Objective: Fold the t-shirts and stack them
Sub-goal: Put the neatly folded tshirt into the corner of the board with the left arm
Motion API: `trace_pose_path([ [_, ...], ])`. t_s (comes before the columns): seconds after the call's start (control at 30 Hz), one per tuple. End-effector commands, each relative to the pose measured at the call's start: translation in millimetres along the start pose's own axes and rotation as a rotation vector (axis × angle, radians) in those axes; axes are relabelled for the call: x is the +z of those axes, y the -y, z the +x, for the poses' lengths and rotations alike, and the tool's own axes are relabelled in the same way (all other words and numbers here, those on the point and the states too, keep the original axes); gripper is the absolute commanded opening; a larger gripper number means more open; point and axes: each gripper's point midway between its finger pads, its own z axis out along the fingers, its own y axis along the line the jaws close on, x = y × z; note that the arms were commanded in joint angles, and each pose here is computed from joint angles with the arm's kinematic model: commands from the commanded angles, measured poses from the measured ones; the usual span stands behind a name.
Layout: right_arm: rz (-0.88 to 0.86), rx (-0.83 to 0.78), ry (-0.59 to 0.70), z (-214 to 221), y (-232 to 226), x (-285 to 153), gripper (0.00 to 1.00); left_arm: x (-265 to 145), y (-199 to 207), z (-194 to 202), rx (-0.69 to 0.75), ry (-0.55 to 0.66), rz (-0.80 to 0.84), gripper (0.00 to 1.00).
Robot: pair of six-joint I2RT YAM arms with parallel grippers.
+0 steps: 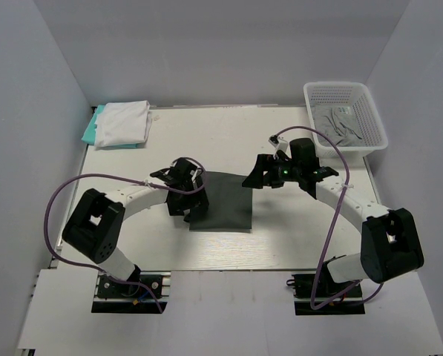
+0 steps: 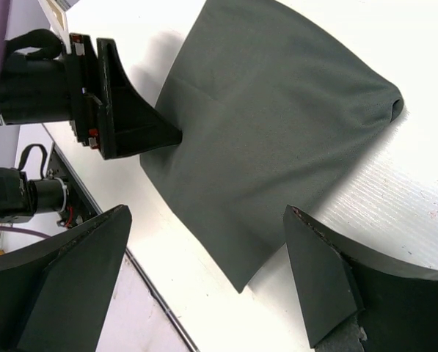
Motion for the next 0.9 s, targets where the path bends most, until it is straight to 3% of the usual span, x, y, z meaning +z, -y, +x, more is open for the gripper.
trace_pose_path([
  [0.0, 0.004, -0.019, 0.006, -2, -2, -2, 0.90, 9, 15, -7, -0.017, 0.023, 0.043, 1.00],
  [0.17, 0.011, -0.018, 0.004, -3, 0, -2, 0.90, 24, 30, -14, -0.015, 0.030, 0.099, 1.00],
  [0.27, 0.010, -0.011, -0.006, -2, 0, -1, 0.90, 29, 35, -13, -0.014, 0.019, 0.122, 0.87],
  [0.3, 0.013, -0.011, -0.003, -3, 1, -1, 0.90, 29, 35, -13, -0.014, 0.018, 0.122, 0.76],
  [0.4, 0.010, -0.013, -0.007, -1, 0, -1, 0.90, 40, 33, -15, -0.015, 0.022, 0.106, 0.59],
  [0.43, 0.011, -0.010, -0.009, -1, 1, -1, 0.90, 42, 31, -13, -0.004, 0.016, 0.099, 0.47],
  [0.47, 0.011, -0.014, -0.008, -1, 0, -1, 0.90, 46, 28, -12, -0.005, 0.015, 0.085, 0.41],
  [0.6, 0.032, -0.017, -0.005, -2, 3, -3, 0.90, 54, 23, -17, 0.037, 0.037, 0.058, 0.25],
  [0.67, 0.053, -0.010, -0.009, 1, 9, -2, 0.90, 55, 24, -27, 0.080, 0.069, 0.044, 0.05],
  [0.7, 0.052, -0.017, -0.002, 0, 7, -5, 0.90, 54, 23, -32, 0.079, 0.082, 0.027, 0.00],
  [0.87, 0.092, -0.037, 0.022, 0, 12, -10, 0.90, 32, 20, -75, 0.151, 0.241, -0.061, 0.00],
])
